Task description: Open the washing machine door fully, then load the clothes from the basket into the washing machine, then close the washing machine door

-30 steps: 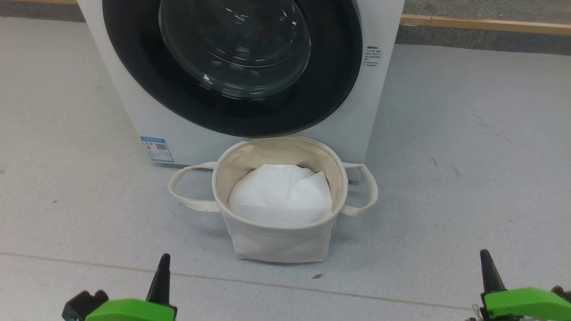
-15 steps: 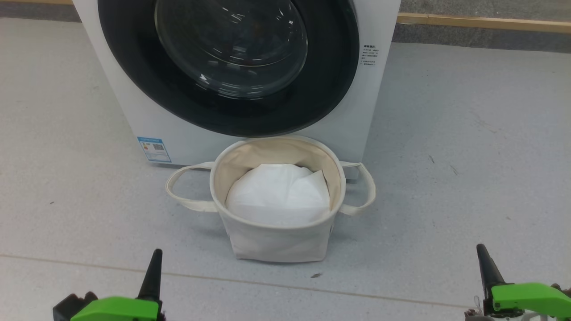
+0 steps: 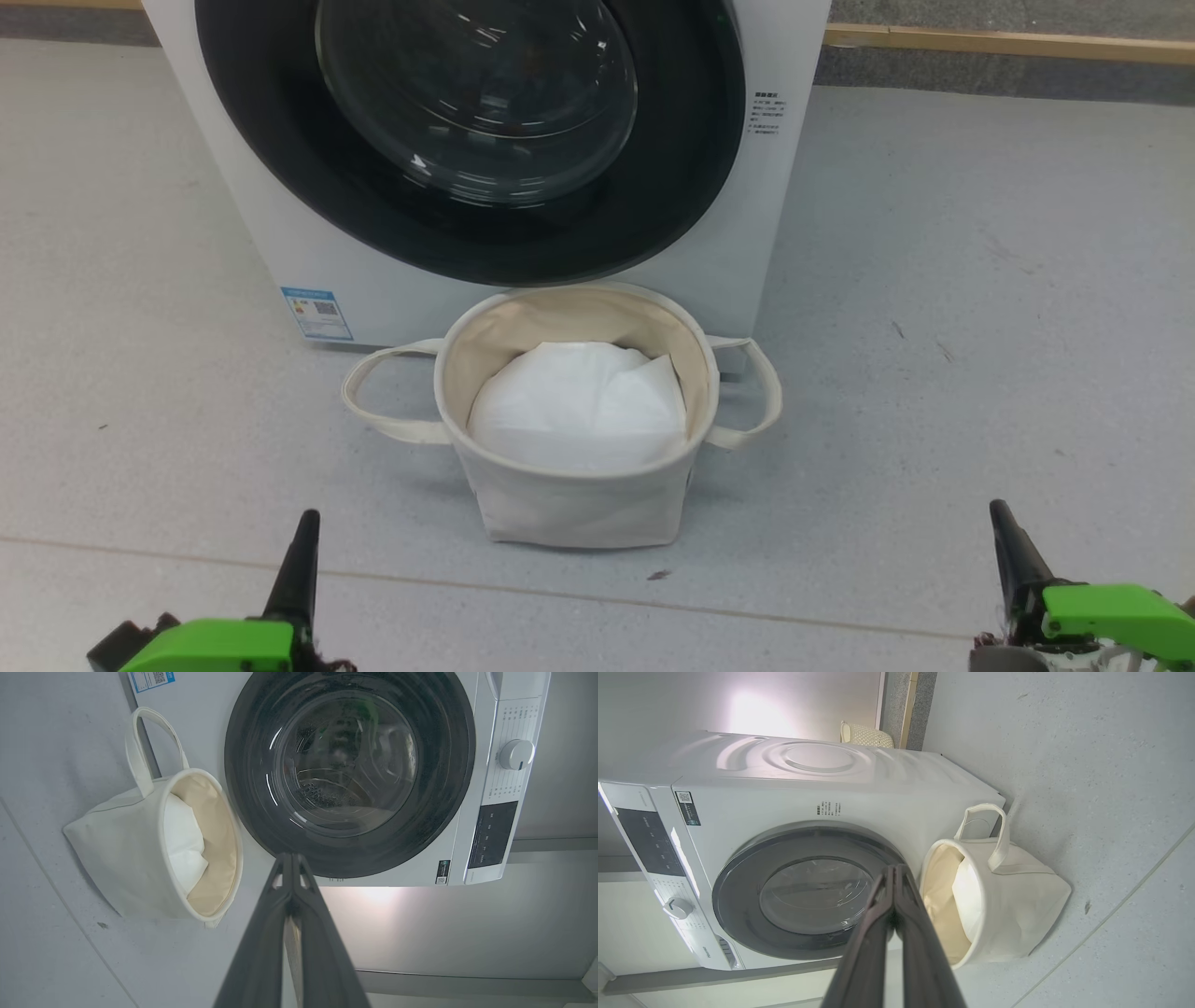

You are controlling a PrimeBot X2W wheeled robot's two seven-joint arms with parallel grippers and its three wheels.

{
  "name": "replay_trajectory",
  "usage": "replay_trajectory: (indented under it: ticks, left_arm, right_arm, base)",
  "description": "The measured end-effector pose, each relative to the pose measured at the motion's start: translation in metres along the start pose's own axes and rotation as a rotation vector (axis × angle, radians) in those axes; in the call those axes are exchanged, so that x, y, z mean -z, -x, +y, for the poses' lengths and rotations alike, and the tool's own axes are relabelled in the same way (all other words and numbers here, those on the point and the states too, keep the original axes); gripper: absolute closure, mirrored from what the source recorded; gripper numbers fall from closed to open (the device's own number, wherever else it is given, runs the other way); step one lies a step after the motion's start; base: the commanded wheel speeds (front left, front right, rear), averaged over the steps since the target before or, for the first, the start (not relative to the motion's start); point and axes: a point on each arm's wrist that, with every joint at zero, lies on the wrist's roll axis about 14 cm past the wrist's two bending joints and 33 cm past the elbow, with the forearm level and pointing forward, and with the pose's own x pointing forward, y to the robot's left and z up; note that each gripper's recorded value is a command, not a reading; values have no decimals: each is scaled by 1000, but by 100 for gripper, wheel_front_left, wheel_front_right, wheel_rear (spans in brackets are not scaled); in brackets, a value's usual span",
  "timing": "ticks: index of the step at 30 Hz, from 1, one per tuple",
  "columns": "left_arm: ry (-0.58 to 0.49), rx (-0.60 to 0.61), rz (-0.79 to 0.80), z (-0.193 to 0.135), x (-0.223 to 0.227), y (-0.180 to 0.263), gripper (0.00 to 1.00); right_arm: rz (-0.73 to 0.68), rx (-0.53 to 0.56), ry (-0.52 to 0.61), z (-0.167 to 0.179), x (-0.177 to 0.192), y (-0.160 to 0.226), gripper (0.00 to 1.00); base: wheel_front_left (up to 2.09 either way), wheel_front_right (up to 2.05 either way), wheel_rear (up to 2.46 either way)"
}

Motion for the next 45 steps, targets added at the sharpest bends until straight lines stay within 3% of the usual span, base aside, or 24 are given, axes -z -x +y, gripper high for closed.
replay_trajectory:
  ticks: [15,45]
  left_arm:
    - [163,51,-20,-11,-11,-2,100]
    - [167,53,-22,-11,-12,-2,100]
  right_arm:
    - [10,-32,-159,9,-2,-4,100]
    - [9,-33,-162,9,-2,-4,100]
  base:
    - [0,0,0]
    - [0,0,0]
